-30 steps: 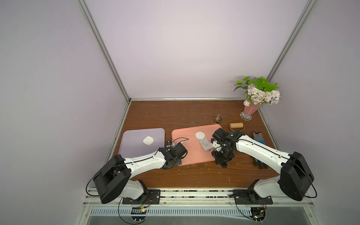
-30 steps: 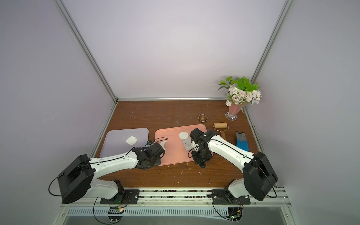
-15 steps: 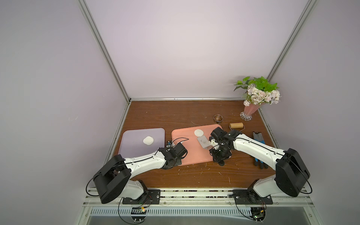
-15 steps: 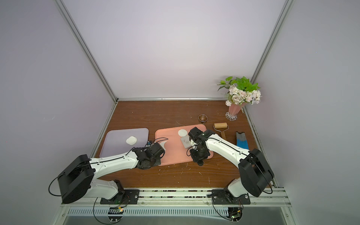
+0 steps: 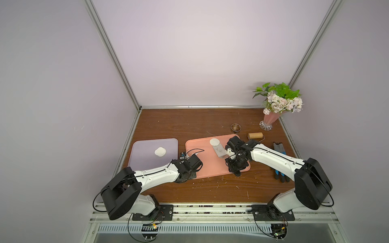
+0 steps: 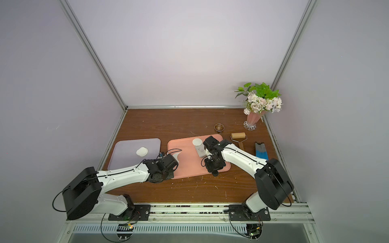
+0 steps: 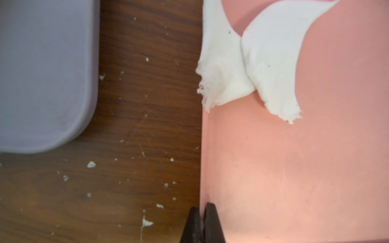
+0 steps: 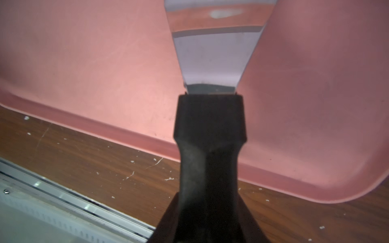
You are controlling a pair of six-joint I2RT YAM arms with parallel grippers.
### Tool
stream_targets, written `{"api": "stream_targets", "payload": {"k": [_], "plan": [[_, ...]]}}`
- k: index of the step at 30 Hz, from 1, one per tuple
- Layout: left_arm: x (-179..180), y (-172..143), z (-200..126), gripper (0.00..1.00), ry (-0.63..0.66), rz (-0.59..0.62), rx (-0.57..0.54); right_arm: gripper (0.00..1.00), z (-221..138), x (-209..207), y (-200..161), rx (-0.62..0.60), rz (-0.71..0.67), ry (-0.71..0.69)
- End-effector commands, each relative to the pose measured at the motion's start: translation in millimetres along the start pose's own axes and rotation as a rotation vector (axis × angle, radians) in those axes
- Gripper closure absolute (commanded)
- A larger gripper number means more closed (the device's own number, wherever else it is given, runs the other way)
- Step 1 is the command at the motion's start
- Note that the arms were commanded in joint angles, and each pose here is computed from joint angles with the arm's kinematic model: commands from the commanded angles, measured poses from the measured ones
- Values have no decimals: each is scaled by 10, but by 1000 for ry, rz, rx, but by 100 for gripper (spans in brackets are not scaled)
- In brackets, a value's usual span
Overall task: Roll out the dumpling wrappers from the dough
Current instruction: Scoop the dumpling wrapper from the work surface.
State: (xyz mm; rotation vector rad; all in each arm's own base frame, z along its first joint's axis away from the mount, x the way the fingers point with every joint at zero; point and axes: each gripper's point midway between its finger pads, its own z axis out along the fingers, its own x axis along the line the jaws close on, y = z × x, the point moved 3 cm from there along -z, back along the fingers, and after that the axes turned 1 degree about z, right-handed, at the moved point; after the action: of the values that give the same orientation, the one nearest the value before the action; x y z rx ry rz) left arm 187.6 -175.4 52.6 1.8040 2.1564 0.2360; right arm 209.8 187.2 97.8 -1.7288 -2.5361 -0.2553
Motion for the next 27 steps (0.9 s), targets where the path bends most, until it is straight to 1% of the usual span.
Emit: {"api": "stream_targets", "payload": {"k": [1,5,11,20,23,27], "plan": [[32,-98,-8,100,20,37,38,100,-67,21,133,-52,5,3],[35,-97,-3,100,24,35,37,100,-53,23,175,-85,11,7],[34,-102,10,100,29,38,42,100,70,46,263,-131,24,25],[22,-89,14,100,34,45,37,100,143,21,316,-246,41,24],[11,-82,2,100,29,41,33,100,106,56,307,-280,25,9],[7,-67,-8,100,29,44,24,100,-10,59,290,-365,4,1]]}}
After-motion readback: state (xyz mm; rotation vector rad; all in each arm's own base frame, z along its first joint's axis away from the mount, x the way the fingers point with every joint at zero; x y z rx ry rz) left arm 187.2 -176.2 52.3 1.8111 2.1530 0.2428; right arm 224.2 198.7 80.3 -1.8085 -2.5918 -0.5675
